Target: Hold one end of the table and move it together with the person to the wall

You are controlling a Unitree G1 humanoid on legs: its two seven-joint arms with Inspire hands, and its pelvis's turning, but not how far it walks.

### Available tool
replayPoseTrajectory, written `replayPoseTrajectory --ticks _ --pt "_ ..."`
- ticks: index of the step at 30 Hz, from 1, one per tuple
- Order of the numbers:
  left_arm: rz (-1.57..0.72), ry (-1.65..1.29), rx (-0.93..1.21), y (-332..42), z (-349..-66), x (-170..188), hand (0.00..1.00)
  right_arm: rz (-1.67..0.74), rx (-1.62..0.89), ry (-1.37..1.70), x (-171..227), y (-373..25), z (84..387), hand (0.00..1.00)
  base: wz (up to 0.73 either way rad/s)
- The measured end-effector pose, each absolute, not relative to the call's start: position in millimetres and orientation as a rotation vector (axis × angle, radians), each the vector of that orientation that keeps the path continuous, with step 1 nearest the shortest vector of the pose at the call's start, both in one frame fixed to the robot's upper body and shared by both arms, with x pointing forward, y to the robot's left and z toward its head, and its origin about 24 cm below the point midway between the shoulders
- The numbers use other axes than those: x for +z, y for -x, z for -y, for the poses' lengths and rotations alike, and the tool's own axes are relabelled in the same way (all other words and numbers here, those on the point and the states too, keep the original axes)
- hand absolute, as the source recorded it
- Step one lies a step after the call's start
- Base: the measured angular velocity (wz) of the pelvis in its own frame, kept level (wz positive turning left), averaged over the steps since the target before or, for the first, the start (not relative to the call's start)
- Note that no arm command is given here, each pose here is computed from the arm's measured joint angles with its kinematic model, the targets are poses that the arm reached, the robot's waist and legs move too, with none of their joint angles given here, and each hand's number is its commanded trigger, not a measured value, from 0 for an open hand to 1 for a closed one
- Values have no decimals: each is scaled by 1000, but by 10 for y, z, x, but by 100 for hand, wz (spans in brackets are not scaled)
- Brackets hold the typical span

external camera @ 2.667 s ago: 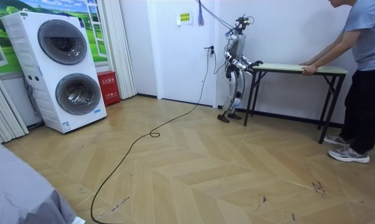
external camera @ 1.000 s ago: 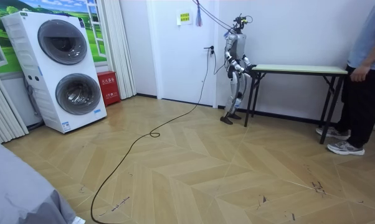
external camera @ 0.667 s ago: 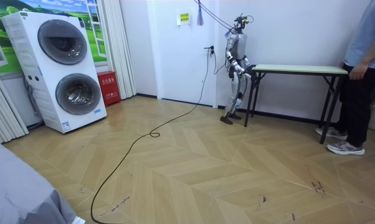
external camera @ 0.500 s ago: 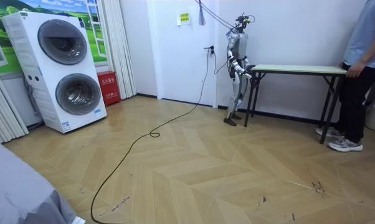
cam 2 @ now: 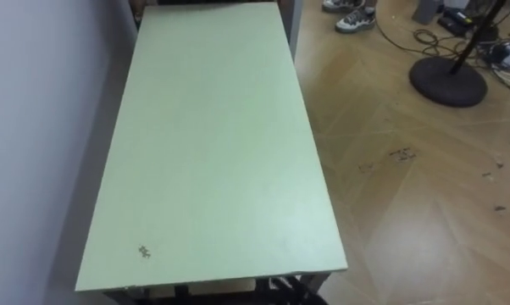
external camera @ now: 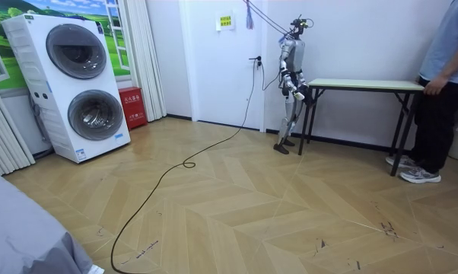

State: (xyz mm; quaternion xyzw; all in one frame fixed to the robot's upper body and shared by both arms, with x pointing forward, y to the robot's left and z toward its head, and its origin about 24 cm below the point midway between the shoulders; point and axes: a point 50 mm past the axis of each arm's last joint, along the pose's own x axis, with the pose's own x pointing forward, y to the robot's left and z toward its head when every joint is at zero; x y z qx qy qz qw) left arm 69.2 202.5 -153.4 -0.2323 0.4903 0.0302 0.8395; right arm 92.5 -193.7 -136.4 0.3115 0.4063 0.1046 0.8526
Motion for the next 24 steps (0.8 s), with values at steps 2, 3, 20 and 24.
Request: replayPoseTrajectory --ticks 2,3,20,24 --pt "-1042 489 71 -677 -2037 -1541 0 -864 220 -652 -1374 -921 1942 0 3" --pt "-1052 486 78 -665 -2049 -1553 0 -870 216 -653 -1382 -910 1948 0 7" --pt "-1153 416 240 -362 -2232 -1629 0 -900 128 -581 -1438 -869 2007 0 2" --pt "-1194 325 240 -313 -2218 -1650 0 -928 97 -518 -1462 -860 2004 0 7"
